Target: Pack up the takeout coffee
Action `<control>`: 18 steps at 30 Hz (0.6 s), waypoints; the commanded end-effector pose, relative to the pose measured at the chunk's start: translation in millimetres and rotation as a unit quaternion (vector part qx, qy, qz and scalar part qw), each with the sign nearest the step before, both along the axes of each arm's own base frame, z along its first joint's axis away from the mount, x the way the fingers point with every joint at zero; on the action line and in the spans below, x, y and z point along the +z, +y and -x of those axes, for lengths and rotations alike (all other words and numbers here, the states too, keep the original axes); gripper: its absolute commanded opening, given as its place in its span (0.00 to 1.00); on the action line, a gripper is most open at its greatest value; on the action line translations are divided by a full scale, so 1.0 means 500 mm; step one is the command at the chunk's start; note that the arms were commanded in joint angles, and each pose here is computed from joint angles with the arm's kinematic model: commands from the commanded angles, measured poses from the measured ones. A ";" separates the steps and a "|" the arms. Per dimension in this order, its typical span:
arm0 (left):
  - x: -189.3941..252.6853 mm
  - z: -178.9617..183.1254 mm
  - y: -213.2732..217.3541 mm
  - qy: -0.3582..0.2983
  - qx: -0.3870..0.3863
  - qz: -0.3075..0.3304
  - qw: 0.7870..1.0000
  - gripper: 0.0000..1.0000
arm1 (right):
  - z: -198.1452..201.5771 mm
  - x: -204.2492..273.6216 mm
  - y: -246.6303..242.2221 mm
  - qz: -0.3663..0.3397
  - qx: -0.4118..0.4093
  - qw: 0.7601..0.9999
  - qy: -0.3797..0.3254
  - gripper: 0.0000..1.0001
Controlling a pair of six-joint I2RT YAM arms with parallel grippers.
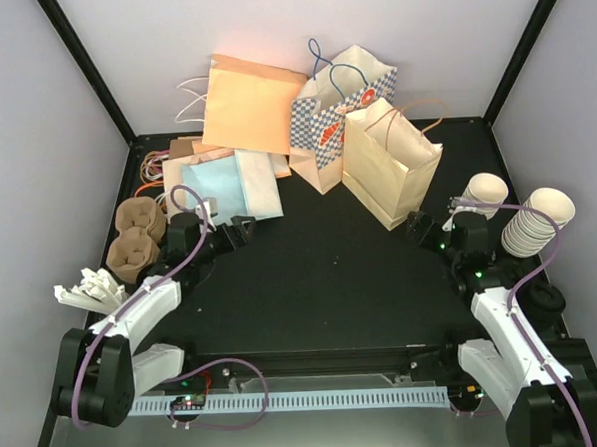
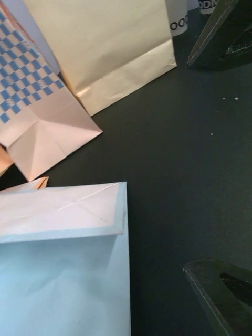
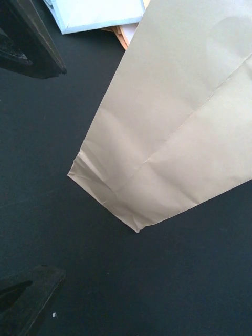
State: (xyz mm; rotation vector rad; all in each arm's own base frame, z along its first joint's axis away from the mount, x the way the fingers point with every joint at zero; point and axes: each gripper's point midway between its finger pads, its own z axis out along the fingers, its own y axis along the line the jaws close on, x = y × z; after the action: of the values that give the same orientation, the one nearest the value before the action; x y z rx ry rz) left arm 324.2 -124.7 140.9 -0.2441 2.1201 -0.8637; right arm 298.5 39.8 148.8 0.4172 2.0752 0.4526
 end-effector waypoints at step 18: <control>0.126 0.023 -0.070 -0.205 -0.063 -0.088 0.973 0.99 | 0.015 0.076 -0.039 0.016 -0.058 0.998 0.029 1.00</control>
State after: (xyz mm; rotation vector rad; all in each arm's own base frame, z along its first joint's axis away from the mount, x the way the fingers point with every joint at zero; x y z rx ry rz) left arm 312.1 -157.7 180.4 0.0388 1.9373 -0.7994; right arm 293.0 28.8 161.0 0.5254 2.1390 0.3943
